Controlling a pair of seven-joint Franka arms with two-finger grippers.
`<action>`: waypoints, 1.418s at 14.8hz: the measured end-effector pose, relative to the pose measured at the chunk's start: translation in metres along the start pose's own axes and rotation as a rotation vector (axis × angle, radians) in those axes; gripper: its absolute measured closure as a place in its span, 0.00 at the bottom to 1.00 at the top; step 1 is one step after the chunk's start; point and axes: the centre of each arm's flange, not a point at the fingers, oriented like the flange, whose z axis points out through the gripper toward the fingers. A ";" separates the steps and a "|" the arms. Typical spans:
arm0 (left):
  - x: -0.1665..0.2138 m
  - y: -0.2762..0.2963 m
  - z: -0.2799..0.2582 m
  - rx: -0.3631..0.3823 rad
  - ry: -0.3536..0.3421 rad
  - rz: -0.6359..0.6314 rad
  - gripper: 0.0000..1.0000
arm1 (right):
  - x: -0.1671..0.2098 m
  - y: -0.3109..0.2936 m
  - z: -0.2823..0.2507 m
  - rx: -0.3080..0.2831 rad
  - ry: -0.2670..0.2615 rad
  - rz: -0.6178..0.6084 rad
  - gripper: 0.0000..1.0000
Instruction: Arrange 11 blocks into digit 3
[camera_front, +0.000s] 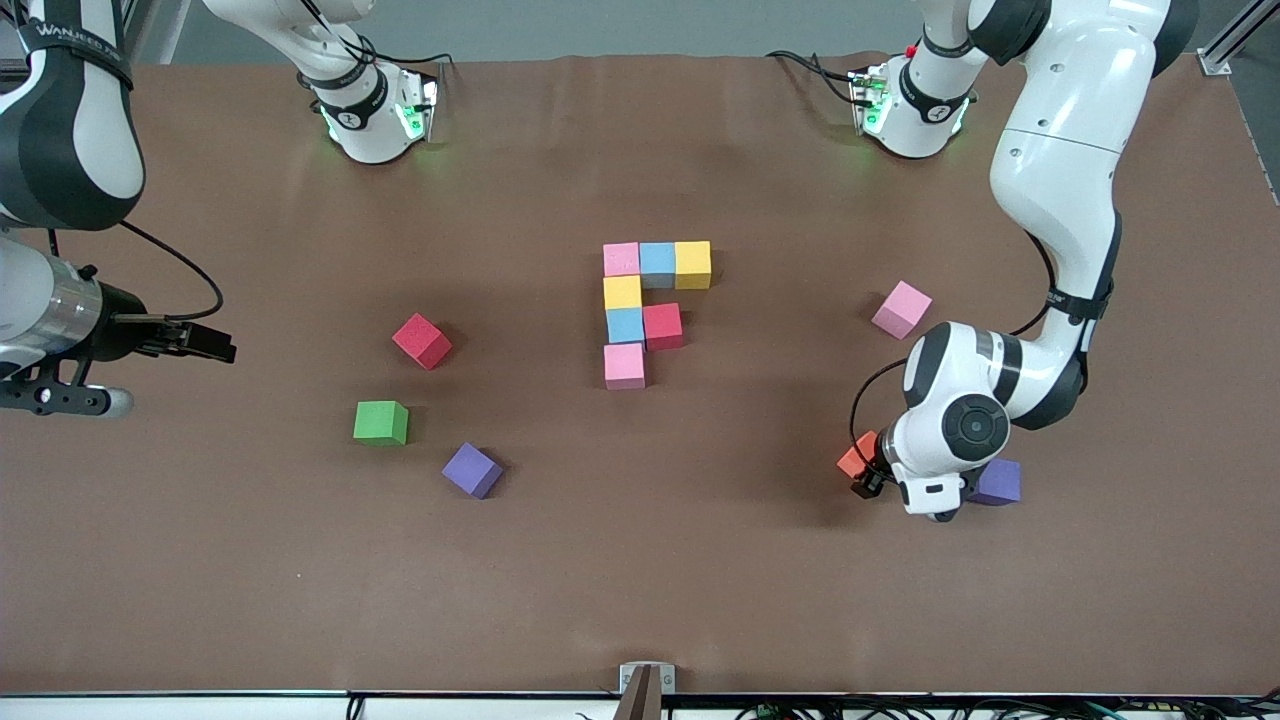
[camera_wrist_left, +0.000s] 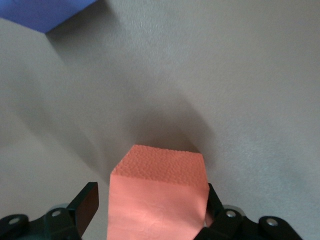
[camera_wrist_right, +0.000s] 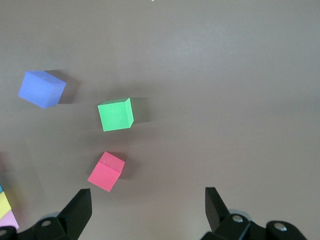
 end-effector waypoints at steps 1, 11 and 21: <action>-0.001 0.000 0.001 0.000 -0.005 -0.009 0.15 | -0.002 -0.002 0.007 -0.002 -0.014 0.042 0.00; -0.076 0.017 -0.024 -0.020 -0.096 -0.502 0.40 | -0.086 -0.065 0.152 -0.010 0.025 0.332 0.00; -0.228 -0.025 -0.018 -0.016 -0.150 -0.735 0.40 | -0.133 -0.115 0.303 0.041 0.136 0.366 0.00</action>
